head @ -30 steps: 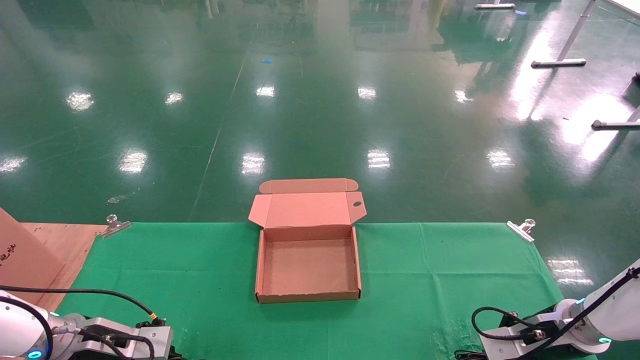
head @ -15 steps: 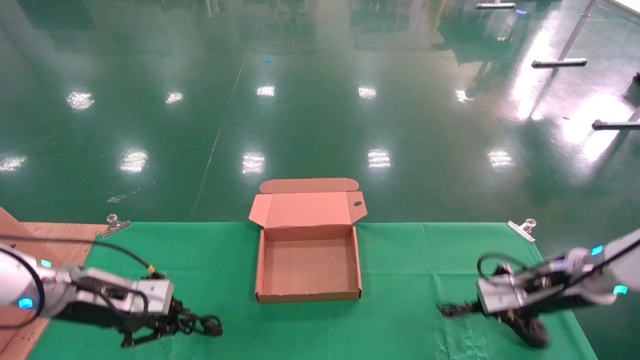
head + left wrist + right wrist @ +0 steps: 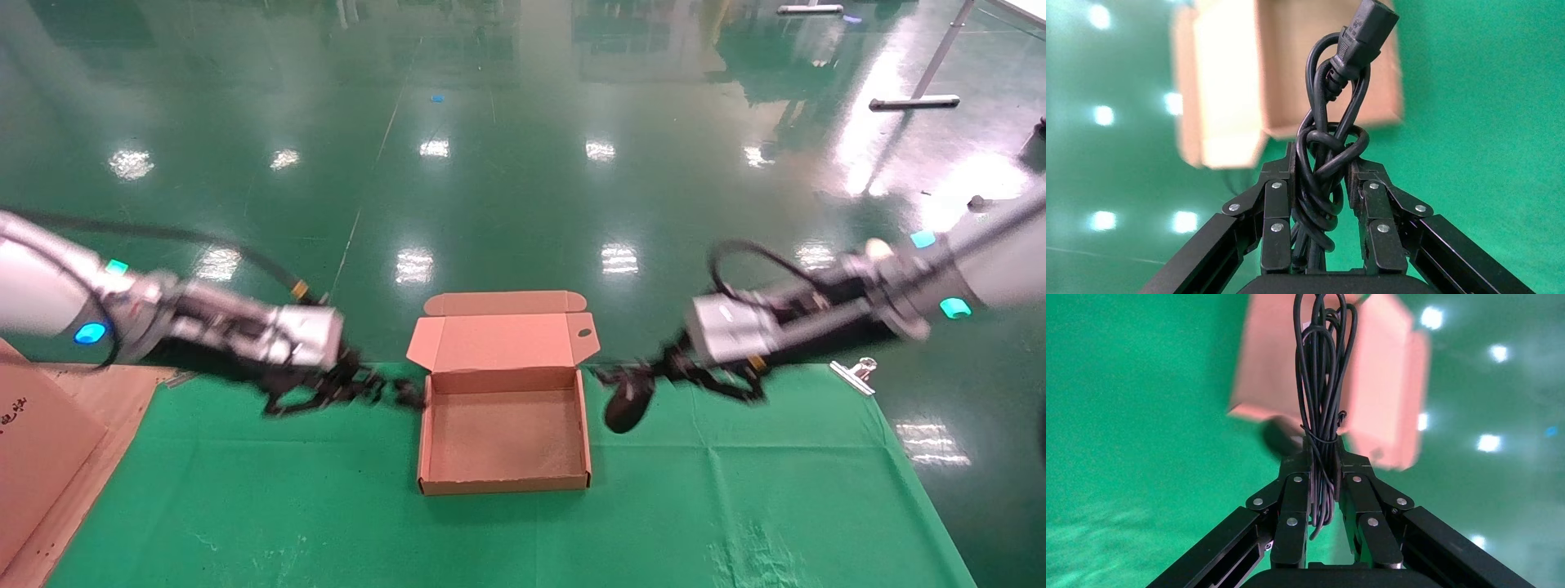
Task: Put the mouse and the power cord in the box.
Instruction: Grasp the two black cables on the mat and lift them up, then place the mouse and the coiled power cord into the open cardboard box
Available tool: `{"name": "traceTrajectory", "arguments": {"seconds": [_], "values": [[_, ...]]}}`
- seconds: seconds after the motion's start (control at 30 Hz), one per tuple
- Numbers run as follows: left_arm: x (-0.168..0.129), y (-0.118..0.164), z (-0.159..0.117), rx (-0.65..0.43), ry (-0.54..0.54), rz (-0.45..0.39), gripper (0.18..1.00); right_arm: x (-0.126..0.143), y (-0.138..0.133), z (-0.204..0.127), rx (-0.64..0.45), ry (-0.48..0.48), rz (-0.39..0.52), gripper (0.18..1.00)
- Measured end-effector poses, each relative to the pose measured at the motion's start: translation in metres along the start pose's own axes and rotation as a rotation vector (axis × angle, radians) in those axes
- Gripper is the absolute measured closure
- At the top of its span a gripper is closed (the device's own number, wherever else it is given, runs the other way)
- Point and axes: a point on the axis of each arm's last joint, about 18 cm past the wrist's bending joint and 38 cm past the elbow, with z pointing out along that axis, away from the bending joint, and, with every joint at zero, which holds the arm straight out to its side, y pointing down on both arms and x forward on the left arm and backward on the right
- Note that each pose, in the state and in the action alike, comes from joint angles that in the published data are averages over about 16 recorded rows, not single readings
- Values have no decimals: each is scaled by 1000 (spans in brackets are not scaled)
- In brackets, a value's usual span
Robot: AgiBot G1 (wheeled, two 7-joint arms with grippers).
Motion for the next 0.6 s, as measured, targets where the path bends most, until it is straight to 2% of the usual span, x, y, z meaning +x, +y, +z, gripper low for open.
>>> {"name": "traceTrajectory", "arguments": {"seconds": [0.2, 0.37, 0.6], "values": [[-28, -32, -1, 44, -59, 24, 843, 30, -35, 10, 18, 30, -31, 944], [-35, -46, 7, 72, -79, 43, 844, 40, -49, 18, 20, 36, -38, 945], [-29, -45, 55, 63, -131, 40, 844, 42, -46, 12, 16, 41, -33, 945]]}}
